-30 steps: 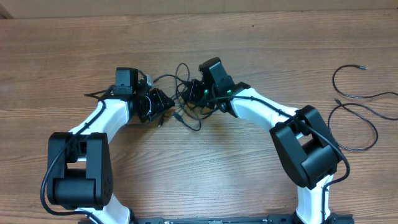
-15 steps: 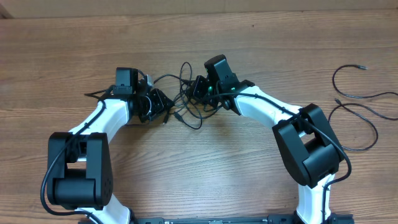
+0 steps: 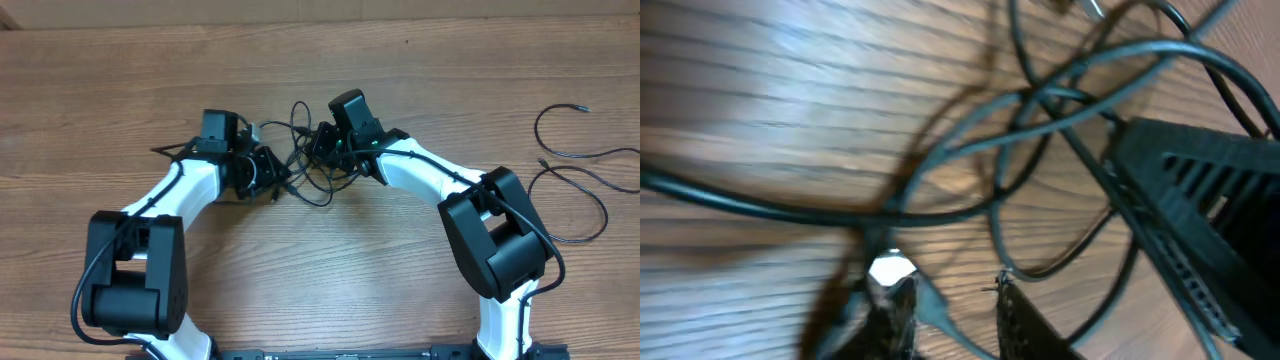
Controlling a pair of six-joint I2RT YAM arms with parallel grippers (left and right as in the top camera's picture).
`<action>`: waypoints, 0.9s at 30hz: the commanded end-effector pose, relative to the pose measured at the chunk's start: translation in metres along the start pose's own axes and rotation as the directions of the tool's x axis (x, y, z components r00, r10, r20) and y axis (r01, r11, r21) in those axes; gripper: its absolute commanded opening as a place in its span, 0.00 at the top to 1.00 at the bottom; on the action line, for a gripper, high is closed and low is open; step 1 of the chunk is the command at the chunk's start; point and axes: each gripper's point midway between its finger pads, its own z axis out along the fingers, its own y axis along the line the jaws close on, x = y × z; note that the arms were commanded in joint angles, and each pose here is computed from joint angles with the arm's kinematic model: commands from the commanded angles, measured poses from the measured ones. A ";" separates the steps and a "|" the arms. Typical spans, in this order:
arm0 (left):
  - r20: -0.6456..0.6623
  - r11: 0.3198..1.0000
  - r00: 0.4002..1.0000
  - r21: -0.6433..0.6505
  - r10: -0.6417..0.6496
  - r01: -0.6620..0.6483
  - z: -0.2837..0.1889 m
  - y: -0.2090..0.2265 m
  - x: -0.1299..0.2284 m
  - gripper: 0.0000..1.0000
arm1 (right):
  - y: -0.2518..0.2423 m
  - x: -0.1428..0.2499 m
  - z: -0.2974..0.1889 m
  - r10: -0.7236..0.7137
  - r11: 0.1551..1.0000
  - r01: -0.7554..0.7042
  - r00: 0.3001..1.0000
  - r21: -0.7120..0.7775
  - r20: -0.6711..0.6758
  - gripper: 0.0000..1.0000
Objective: Untangle cables
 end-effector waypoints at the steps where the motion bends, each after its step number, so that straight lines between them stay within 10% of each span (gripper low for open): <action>1: -0.035 1.000 0.999 0.012 0.019 -0.019 0.010 -0.007 0.011 0.84 | 0.009 -0.011 -0.007 -0.002 1.000 0.003 0.999 -0.011 0.037 0.96; 13: -0.024 0.999 0.999 -0.004 0.039 -0.039 0.013 -0.009 0.011 0.77 | 0.004 -0.011 -0.007 -0.056 0.998 0.055 0.998 0.013 0.038 0.94; 27: 0.047 0.996 0.998 -0.076 -0.052 0.055 -0.005 0.028 -0.013 0.70 | 0.041 -0.024 -0.045 -0.160 0.981 0.157 0.987 -0.112 -0.012 0.53</action>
